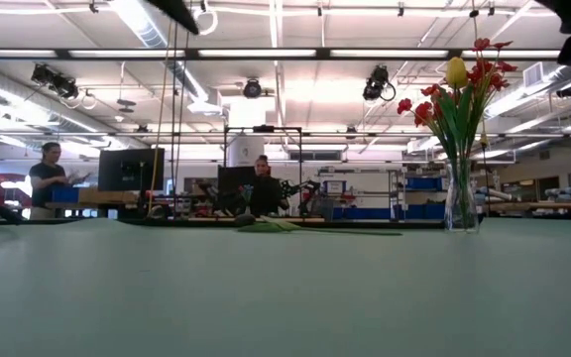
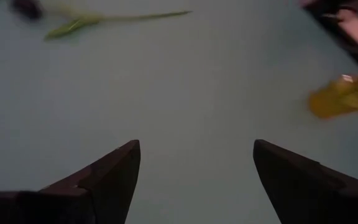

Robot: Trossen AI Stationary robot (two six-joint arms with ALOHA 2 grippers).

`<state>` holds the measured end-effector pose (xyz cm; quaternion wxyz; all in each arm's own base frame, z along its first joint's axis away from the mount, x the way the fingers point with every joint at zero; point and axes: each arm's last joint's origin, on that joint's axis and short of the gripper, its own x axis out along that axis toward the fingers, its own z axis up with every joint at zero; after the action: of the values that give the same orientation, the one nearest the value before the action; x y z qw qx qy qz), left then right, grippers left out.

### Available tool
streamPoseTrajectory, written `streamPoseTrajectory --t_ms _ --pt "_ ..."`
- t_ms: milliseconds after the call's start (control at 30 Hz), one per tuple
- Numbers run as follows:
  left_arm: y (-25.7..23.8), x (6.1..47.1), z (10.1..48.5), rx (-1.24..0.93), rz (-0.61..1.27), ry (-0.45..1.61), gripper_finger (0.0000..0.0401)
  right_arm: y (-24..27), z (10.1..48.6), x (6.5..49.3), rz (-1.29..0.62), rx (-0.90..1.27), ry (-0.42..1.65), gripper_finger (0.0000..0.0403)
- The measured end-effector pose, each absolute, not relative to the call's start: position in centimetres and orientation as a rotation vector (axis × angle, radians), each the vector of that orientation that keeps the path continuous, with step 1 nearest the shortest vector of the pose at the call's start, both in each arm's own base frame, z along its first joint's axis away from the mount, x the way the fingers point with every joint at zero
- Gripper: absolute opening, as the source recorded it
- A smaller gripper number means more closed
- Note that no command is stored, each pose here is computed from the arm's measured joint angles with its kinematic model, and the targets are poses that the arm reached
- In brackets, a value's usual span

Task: Sort flowers into vase by color
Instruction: Put the top red flowers into the yellow vase, then put the red flowers into the yellow vase

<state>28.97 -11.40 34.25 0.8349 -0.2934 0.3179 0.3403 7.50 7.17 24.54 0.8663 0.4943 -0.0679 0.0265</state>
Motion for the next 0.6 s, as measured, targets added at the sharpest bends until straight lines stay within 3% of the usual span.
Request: streamPoseTrajectory --t_ms 167,333,600 --pt "-12.0 27.6 33.3 -0.757 0.892 0.685 0.0318 5.9 26.3 7.0 -0.122 0.983 -0.293 0.0252" --pt "-13.6 28.0 31.0 -0.845 1.015 0.715 0.0318 4.8 28.5 6.2 -0.077 0.799 -0.420 0.0252" --pt "-17.8 29.1 25.5 -0.962 1.159 0.912 0.0318 4.3 32.2 5.8 -0.152 0.518 -0.412 0.0252"
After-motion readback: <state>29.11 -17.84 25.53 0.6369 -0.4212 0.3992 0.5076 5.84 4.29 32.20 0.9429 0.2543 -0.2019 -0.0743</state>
